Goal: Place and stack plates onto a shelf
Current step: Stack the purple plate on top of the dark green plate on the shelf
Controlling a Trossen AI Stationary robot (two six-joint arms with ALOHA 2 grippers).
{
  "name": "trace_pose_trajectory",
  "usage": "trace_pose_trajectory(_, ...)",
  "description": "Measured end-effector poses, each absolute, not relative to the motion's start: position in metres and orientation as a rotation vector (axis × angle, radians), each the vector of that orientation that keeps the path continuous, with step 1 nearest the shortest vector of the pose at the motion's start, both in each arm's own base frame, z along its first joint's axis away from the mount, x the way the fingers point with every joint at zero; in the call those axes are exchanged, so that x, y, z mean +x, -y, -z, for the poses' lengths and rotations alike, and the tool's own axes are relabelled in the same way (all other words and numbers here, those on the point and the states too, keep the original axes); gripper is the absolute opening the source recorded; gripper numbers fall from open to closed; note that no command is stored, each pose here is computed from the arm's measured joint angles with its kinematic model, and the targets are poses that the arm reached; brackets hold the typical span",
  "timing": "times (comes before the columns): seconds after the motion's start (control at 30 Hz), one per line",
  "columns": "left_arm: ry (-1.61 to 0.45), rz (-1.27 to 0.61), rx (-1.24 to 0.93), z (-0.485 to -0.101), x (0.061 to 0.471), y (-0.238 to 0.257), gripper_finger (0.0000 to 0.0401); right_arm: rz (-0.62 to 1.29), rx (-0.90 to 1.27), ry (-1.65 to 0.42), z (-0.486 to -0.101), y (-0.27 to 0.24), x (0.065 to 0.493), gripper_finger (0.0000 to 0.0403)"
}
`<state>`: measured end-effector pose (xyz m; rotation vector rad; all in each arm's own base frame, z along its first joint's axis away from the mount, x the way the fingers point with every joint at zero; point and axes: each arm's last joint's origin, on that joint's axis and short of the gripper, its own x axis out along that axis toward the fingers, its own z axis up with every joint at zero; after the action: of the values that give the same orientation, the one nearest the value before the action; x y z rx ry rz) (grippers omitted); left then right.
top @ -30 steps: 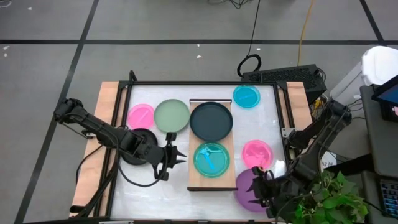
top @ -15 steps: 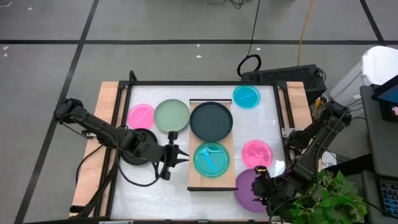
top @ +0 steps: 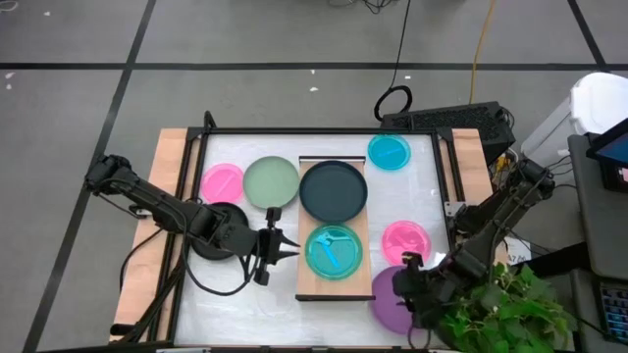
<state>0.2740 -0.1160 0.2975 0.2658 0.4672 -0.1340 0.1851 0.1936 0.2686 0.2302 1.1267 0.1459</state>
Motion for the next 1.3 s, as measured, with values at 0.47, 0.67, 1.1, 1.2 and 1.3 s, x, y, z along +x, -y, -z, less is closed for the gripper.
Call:
trace_pose_trajectory(0.47, -0.47, 0.137, 0.275, -0.297, 0.274, 0.116, 0.0081, 0.012, 0.197, -1.339, -0.208, -0.155, 0.183, 0.016)
trace_pose_trajectory(0.67, -0.471, 0.136, 0.275, -0.297, 0.274, 0.116, 0.0081, 0.028, 0.19, -1.382, -0.193, -0.148, 0.178, 0.016)
trace_pose_trajectory(1.1, -0.477, 0.136, 0.274, -0.297, 0.274, 0.116, 0.0081, 0.062, 0.135, -1.448, -0.164, -0.136, 0.164, 0.016)
trace_pose_trajectory(1.2, -0.477, 0.136, 0.274, -0.297, 0.274, 0.116, 0.0081, 0.062, 0.136, -1.448, -0.164, -0.136, 0.164, 0.016)
trace_pose_trajectory(1.3, -0.477, 0.136, 0.274, -0.297, 0.274, 0.116, 0.0081, 0.063, 0.134, -1.449, -0.164, -0.136, 0.164, 0.016)
